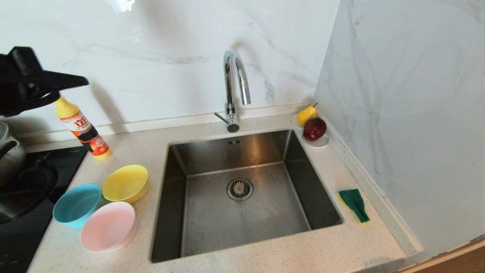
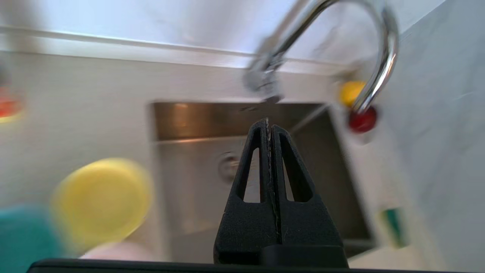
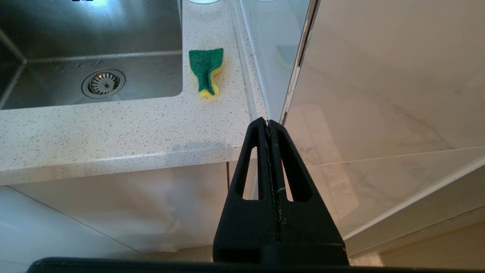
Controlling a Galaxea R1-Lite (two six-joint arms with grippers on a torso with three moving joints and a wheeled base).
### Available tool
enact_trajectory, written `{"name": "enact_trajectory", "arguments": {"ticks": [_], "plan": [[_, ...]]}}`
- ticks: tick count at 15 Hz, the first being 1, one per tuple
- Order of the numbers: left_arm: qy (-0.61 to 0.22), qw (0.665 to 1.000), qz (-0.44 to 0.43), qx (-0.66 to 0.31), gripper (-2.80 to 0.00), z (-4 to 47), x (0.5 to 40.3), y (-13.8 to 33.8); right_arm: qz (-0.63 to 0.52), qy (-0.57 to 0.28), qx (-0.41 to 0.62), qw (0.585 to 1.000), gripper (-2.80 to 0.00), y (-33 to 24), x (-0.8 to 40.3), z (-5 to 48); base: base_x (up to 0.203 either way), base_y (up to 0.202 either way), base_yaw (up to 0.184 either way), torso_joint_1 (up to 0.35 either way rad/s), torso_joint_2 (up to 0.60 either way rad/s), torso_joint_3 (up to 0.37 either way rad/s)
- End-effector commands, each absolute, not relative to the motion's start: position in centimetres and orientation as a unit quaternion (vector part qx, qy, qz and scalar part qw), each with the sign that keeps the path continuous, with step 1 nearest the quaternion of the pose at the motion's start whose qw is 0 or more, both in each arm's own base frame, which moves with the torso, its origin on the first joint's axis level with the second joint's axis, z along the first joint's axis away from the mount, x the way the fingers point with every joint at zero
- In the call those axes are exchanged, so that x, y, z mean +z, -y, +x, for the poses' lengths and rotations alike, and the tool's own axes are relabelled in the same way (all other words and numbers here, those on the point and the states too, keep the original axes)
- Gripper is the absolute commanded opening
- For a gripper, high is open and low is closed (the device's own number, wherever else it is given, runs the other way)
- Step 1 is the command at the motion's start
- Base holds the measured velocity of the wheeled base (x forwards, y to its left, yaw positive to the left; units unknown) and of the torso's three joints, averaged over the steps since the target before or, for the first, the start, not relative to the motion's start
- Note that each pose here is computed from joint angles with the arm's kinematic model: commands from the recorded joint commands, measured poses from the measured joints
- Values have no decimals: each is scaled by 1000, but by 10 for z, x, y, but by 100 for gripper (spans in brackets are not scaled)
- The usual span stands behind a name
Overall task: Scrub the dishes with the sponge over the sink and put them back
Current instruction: Turn on the faucet
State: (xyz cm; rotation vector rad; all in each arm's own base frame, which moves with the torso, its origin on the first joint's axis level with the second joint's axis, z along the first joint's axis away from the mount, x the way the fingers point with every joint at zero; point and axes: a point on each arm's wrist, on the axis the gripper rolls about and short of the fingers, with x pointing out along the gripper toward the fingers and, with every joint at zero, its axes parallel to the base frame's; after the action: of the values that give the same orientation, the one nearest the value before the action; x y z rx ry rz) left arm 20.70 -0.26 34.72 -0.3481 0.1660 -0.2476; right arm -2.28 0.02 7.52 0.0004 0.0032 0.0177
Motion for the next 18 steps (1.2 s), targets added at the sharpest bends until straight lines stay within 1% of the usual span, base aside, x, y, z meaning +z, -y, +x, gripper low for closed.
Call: {"name": "enact_trajectory", "arguments": {"ticks": [1,4,6,8,12,18], "plan": [[-147,959,-206,-130,-280,291,322,2,1,-2,9,1000,-280,0,75,-23,0,0,0,0,0,0],[-166,942,-253,-143,-280,354,306,3,1,-2,9,1000,-280,0,75,-23,0,0,0,0,0,0],[-162,935,-279,-150,-280,385,296,6,1,-2,9,1000,-280,0,75,-23,0,0,0,0,0,0],[-155,930,-288,-169,-280,402,293,19,0,-2,9,1000,-280,0,75,-23,0,0,0,0,0,0],[-154,929,-285,-180,-280,439,273,32,0,-2,10,1000,-280,0,75,-23,0,0,0,0,0,0],[-161,923,-279,-212,-280,454,254,64,0,-2,9,1000,-280,0,75,-23,0,0,0,0,0,0]]}}
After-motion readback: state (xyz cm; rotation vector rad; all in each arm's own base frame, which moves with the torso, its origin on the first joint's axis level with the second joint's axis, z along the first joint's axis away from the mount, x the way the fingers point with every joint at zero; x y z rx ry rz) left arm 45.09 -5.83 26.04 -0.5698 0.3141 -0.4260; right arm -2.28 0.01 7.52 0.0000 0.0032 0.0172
